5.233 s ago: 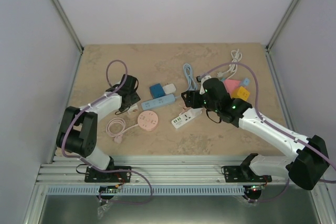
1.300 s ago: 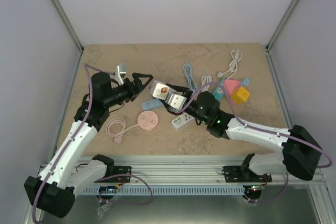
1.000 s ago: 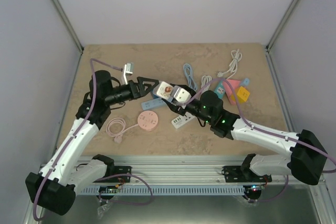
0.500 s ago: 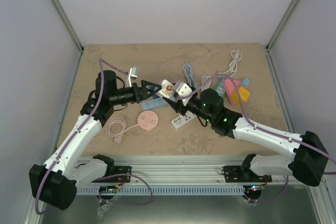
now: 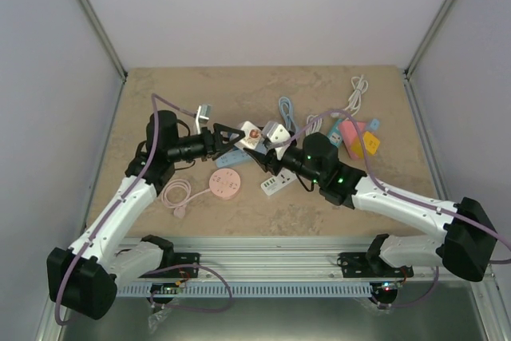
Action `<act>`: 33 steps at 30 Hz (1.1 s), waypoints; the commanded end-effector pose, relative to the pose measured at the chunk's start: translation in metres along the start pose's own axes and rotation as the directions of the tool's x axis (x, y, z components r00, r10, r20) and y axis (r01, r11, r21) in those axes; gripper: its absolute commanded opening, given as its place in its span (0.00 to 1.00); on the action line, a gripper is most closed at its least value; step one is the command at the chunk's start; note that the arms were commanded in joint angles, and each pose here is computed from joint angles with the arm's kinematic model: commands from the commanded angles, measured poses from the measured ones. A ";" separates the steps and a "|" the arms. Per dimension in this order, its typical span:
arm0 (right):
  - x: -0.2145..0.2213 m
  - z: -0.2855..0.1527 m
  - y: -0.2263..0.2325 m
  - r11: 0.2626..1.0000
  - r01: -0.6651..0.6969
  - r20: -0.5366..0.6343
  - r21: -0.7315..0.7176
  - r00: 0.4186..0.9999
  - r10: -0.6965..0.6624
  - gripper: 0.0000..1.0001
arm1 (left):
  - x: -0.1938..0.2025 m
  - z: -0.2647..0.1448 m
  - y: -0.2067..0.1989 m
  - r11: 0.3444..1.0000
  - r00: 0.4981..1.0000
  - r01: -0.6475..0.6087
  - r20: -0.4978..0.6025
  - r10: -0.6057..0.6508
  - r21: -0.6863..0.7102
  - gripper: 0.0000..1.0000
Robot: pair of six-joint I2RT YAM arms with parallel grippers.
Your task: Insert the plug
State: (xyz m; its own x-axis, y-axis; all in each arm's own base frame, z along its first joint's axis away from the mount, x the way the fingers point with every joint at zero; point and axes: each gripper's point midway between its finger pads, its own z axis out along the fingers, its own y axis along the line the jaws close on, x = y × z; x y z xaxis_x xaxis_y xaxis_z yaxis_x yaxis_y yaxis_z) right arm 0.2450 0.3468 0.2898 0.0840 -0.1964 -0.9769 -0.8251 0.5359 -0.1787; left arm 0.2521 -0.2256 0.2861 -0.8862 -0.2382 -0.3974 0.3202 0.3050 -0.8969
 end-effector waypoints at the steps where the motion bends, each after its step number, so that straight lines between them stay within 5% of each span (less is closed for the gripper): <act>1: -0.030 0.006 -0.001 0.998 -0.055 0.072 -0.019 0.996 0.056 0.41 | 0.006 -0.002 -0.014 0.998 1.000 -0.010 -0.025 0.012 0.069 0.75; 6: -0.022 0.014 0.001 0.997 -0.070 0.030 -0.030 0.997 0.071 0.48 | 0.011 -0.001 -0.006 0.998 0.999 0.001 -0.036 0.001 0.062 0.58; 11: -0.016 0.017 0.002 0.997 -0.075 -0.006 -0.035 0.997 0.075 0.75 | 0.010 -0.001 -0.007 0.997 0.999 -0.019 -0.024 0.021 0.071 0.55; 15: -0.004 0.024 0.007 0.996 -0.068 -0.076 -0.061 0.995 0.063 0.85 | 0.009 0.000 -0.007 0.997 0.999 -0.019 -0.029 0.021 0.070 0.53; 22: 0.017 0.033 0.008 0.997 -0.058 -0.167 -0.056 0.985 0.048 0.79 | 0.012 0.001 0.005 1.000 0.999 -0.014 -0.043 0.015 0.020 0.53; 28: 0.012 0.037 0.006 0.997 -0.060 -0.173 -0.054 0.984 0.050 0.52 | 0.014 0.003 0.015 1.000 0.998 0.000 -0.056 -0.001 -0.021 0.55; 33: 0.008 0.038 0.007 0.996 -0.065 -0.167 -0.059 0.984 0.054 0.74 | 0.016 0.004 0.021 0.999 0.998 0.008 -0.068 -0.011 -0.042 0.56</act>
State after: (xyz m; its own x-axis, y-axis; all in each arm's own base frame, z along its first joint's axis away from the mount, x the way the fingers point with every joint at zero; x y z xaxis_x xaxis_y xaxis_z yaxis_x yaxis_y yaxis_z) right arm 0.2579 0.3764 0.2589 -0.0850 -0.3264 -0.9414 -0.8627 0.4968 -0.0943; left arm 0.2466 -0.2263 0.2629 -0.9071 -0.1985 -0.3713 0.2974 0.3221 -0.8988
